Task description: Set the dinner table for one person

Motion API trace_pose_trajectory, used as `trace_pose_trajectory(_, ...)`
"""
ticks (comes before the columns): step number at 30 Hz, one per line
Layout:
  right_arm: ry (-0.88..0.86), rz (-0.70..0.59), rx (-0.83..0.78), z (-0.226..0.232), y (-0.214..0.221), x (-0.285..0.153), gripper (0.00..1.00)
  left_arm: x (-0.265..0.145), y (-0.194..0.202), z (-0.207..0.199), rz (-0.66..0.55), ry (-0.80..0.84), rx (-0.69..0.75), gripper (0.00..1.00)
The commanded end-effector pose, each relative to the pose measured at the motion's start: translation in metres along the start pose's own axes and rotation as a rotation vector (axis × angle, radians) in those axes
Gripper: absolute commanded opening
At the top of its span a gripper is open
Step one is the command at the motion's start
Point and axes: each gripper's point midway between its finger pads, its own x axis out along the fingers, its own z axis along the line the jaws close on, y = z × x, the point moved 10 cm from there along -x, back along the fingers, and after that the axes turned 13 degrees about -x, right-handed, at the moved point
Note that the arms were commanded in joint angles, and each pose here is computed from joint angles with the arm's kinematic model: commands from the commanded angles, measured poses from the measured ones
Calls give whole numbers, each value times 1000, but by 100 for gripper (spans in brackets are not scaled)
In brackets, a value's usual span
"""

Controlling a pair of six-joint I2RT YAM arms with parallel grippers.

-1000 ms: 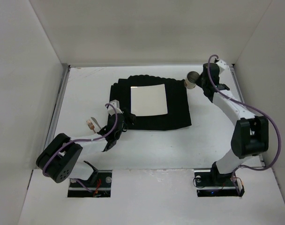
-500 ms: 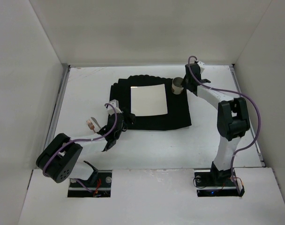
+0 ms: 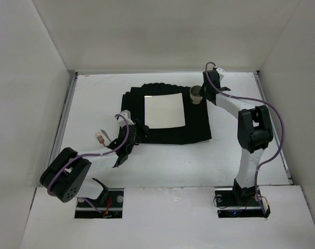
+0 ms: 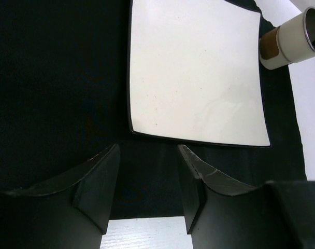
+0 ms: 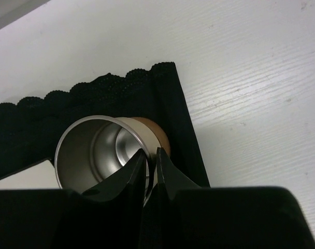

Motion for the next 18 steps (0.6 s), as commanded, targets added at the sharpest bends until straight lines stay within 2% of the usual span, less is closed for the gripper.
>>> trace_pose_trajectory(1,-15,-55,6,6,-7,1,21,1,-10,-5,-60,28,-8,46)
trace_pose_trajectory(6,-35,-68,17,4,-8,-9,30,-1,-16,-4,-94,16,-2,46)
trace_pose_trajectory(10,-47,-113,19,-2,-20,-32,51,-4,-25,-4,-137,-8,13,45)
trace_pose_trajectory(13,-54,-159,26,-11,-24,-58,61,-10,-36,-2,-174,-54,1,45)
trace_pose_trajectory(15,-62,-186,47,-18,-20,-74,66,-16,-45,3,-189,-113,-12,44)
trace_pose_trajectory(18,-72,-214,106,-28,-4,-94,66,-26,-51,17,-190,-219,-37,41)
